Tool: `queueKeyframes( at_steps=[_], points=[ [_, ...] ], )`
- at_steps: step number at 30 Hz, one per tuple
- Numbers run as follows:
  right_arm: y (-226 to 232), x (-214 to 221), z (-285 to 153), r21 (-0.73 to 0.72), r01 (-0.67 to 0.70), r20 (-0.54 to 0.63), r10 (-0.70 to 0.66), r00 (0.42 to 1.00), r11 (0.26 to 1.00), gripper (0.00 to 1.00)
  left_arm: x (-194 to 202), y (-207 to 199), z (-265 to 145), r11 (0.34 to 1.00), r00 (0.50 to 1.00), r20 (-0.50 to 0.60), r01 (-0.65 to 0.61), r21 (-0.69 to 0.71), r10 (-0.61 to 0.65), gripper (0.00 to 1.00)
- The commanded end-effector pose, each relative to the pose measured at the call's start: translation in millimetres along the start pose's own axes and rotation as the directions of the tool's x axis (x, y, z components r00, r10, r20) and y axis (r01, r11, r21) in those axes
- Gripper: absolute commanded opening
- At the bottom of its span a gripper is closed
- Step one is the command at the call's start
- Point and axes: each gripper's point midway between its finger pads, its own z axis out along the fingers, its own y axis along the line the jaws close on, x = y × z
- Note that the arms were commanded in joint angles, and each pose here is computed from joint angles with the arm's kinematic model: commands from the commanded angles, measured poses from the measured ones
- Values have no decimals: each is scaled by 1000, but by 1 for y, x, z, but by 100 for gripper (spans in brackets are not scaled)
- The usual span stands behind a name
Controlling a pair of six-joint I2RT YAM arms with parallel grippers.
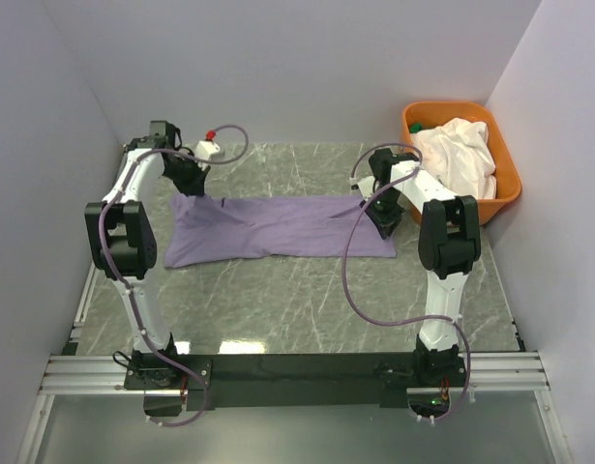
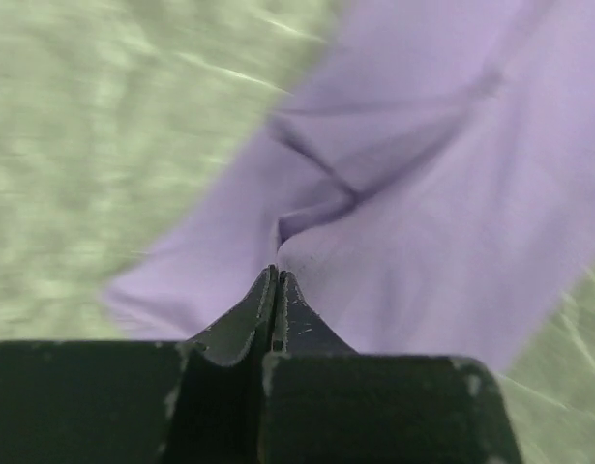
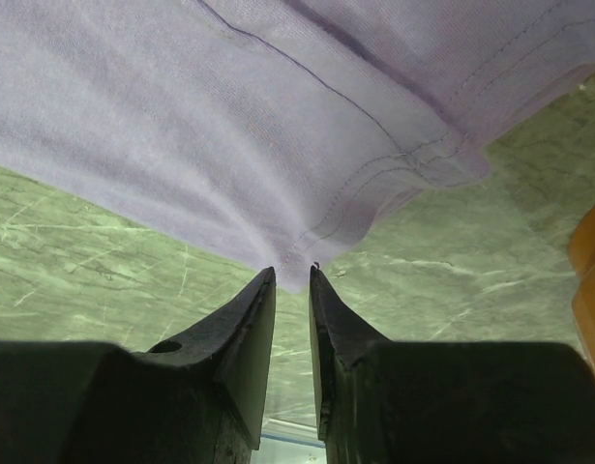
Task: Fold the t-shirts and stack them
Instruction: Fold the tshirt
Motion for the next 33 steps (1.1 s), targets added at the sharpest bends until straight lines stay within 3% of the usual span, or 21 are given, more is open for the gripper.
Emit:
queueKeyframes(
  at_steps=[1, 4, 7, 11, 16, 19, 25, 28, 33],
  points=[
    [0, -9, -4, 9, -10, 28, 10, 1000, 1000, 28, -17, 28, 5, 998, 998, 61, 37, -58, -34, 1],
    [-1, -11, -3, 11, -11, 34, 11, 999, 1000, 28, -11, 44, 19, 992, 996, 48, 82, -93, -78, 14],
    [-2, -14, -6, 18, -13, 51, 12, 999, 1000, 28, 1, 57, 27, 981, 988, 33, 154, -118, -151, 34],
    [-2, -18, -8, 18, -12, 69, 11, 998, 1000, 28, -6, 72, 3, 957, 966, 127, 242, -161, -223, 56],
    [-2, -26, -6, 14, -11, 95, 10, 995, 1000, 27, -5, 60, -32, 944, 948, 191, 287, -165, -255, 57],
    [-3, -32, -4, 3, -19, 110, 18, 994, 1000, 26, -2, 47, -32, 942, 939, 200, 309, -134, -280, 56],
    [-3, -50, 5, -22, -45, 138, 48, 989, 999, 24, -8, 34, -13, 908, 884, 226, 418, 4, -408, 47],
    [-2, -54, 14, -36, -57, 124, 61, 990, 998, 23, -6, 32, 11, 861, 836, 208, 500, 94, -508, 44],
    [5, -49, 34, -56, -52, 53, 55, 997, 997, 22, 7, 38, 41, 794, 780, 147, 600, 96, -608, 44]
  ],
)
